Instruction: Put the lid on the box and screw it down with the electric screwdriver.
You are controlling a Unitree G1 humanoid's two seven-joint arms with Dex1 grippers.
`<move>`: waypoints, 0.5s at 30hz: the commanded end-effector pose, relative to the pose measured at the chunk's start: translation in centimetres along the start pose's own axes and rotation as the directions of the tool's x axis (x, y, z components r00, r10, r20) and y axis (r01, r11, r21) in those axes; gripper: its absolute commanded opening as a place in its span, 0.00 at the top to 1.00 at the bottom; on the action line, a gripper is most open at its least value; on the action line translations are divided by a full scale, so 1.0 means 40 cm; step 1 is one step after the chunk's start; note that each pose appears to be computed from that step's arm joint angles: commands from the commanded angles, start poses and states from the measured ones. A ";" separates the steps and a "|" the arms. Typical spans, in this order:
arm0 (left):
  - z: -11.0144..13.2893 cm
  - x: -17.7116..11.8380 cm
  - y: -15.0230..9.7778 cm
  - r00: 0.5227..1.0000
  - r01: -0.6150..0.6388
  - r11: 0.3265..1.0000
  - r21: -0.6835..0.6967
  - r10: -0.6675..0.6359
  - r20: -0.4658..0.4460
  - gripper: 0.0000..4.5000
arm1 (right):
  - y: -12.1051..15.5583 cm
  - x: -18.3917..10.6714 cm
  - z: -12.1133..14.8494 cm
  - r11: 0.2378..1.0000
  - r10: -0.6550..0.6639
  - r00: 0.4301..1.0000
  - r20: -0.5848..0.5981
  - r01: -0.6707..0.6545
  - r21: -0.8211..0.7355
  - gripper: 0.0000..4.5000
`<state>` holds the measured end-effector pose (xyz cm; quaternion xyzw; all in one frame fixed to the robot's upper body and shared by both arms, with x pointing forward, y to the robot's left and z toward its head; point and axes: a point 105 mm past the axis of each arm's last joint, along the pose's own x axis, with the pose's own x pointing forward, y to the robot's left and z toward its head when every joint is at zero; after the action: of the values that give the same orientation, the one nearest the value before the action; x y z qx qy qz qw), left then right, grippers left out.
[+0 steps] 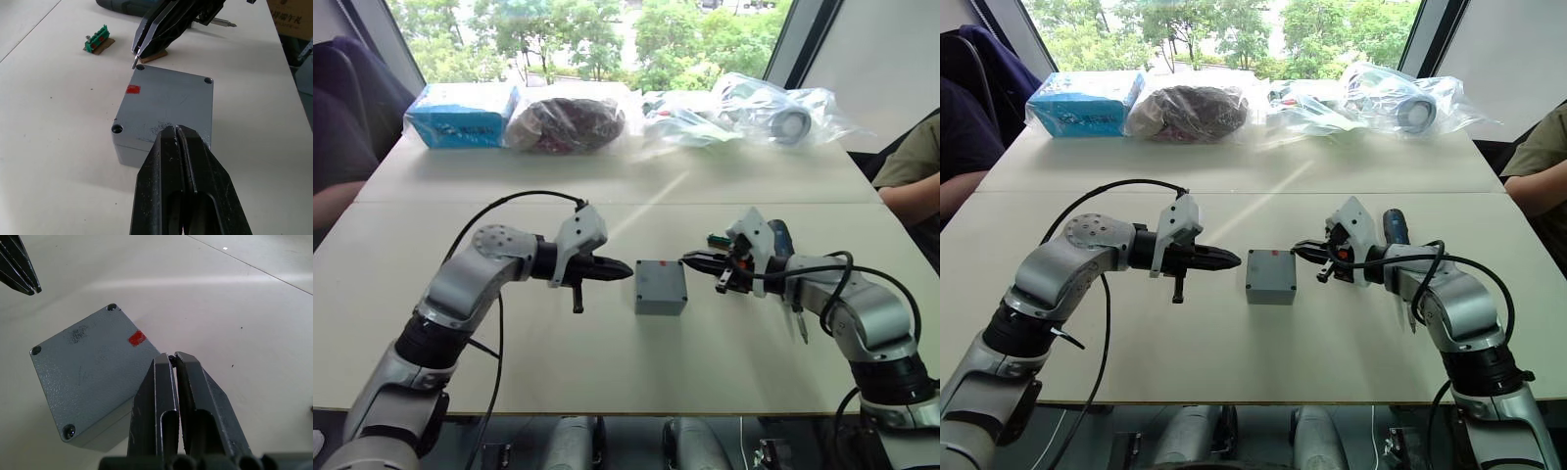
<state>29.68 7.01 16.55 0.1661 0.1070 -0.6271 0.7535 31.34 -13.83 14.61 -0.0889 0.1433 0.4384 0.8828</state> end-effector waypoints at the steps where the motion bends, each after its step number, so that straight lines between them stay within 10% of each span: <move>1: 0.016 -0.001 -0.002 1.000 -0.004 0.999 0.036 0.004 0.012 1.00 | -0.005 -0.019 0.037 1.000 -0.005 0.999 0.043 0.007 -0.027 0.98; 15: 0.016 0.003 0.001 1.000 0.000 0.999 0.041 -0.001 0.011 1.00 | 0.002 -0.023 0.038 1.000 0.005 0.999 0.044 -0.005 -0.018 0.98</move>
<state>29.67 6.87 16.29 0.1663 0.1094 -0.6290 0.7515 31.20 -14.07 15.01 -0.0729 0.1436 0.4395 0.8837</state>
